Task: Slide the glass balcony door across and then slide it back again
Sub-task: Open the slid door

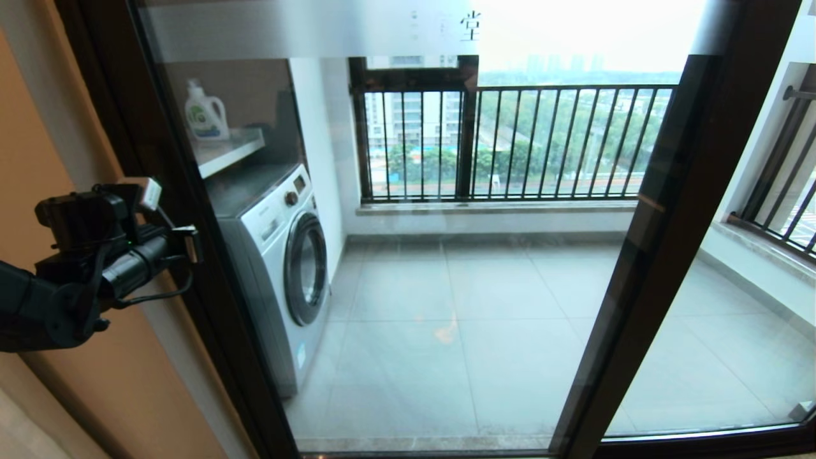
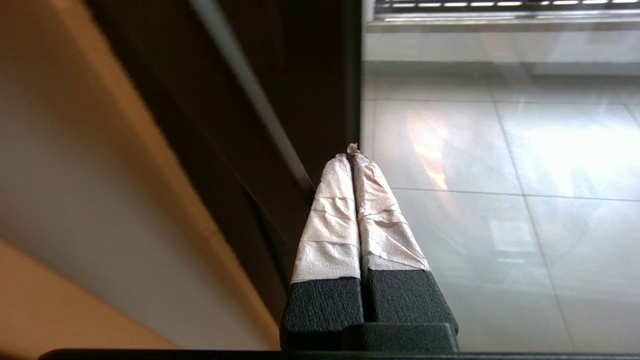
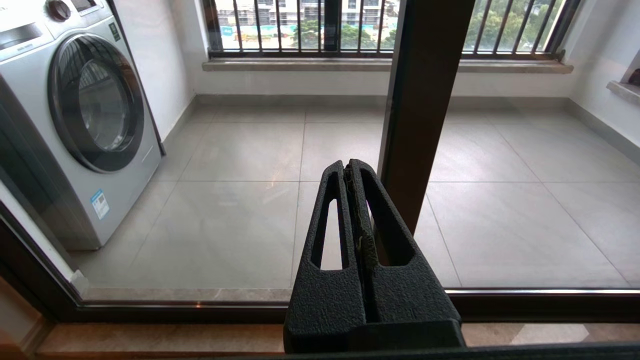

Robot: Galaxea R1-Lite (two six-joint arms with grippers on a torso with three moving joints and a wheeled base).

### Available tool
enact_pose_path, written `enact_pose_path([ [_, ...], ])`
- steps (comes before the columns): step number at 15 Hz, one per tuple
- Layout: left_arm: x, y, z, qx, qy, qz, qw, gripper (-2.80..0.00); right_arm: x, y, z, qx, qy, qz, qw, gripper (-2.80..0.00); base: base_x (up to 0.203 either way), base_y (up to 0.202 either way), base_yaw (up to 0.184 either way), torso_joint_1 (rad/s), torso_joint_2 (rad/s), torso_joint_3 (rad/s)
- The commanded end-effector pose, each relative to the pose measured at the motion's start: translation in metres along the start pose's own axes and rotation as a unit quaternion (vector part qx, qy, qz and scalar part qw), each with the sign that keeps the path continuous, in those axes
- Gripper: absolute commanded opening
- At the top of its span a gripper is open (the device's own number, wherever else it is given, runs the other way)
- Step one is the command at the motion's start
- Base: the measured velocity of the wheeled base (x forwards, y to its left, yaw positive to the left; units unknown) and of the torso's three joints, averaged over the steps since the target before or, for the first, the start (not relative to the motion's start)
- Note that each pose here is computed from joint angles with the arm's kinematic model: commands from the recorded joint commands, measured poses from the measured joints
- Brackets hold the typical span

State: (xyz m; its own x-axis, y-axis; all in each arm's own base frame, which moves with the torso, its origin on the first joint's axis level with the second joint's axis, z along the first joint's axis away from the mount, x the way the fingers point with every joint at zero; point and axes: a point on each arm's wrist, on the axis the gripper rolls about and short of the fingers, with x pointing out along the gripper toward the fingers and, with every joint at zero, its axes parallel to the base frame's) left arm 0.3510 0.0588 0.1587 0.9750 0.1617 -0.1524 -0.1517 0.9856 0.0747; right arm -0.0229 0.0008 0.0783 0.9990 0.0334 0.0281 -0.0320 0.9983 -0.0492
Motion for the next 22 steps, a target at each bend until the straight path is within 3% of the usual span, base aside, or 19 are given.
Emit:
enact_pose_path([
  [1, 0.003, 0.006, -0.006, -0.001, 0.006, 0.009, 0.9999, -2.80, 0.001, 0.000, -0.003, 0.000, 0.006, 0.000, 1.000, -2.80, 0.000, 0.000, 0.000, 0.000, 0.00, 0.000],
  [5, 0.008, 0.017, -0.012, -0.003, 0.016, 0.024, 0.9996, -2.80, 0.001, 0.000, -0.003, 0.000, 0.006, 0.000, 1.000, -2.80, 0.000, 0.000, 0.000, 0.000, 0.00, 0.000],
  [10, 0.005, 0.021, -0.010, -0.002, -0.007, 0.025, 0.9997, -2.80, 0.001, 0.000, -0.003, 0.000, 0.006, 0.000, 1.000, -2.80, 0.000, 0.000, 0.000, 0.000, 0.00, 0.000],
  [22, -0.052, 0.017, 0.003, -0.006, -0.020, -0.003, 0.9998, -2.80, 0.001, 0.000, -0.003, 0.000, 0.006, 0.000, 1.000, -2.80, 0.000, 0.000, 0.000, 0.000, 0.00, 0.000],
])
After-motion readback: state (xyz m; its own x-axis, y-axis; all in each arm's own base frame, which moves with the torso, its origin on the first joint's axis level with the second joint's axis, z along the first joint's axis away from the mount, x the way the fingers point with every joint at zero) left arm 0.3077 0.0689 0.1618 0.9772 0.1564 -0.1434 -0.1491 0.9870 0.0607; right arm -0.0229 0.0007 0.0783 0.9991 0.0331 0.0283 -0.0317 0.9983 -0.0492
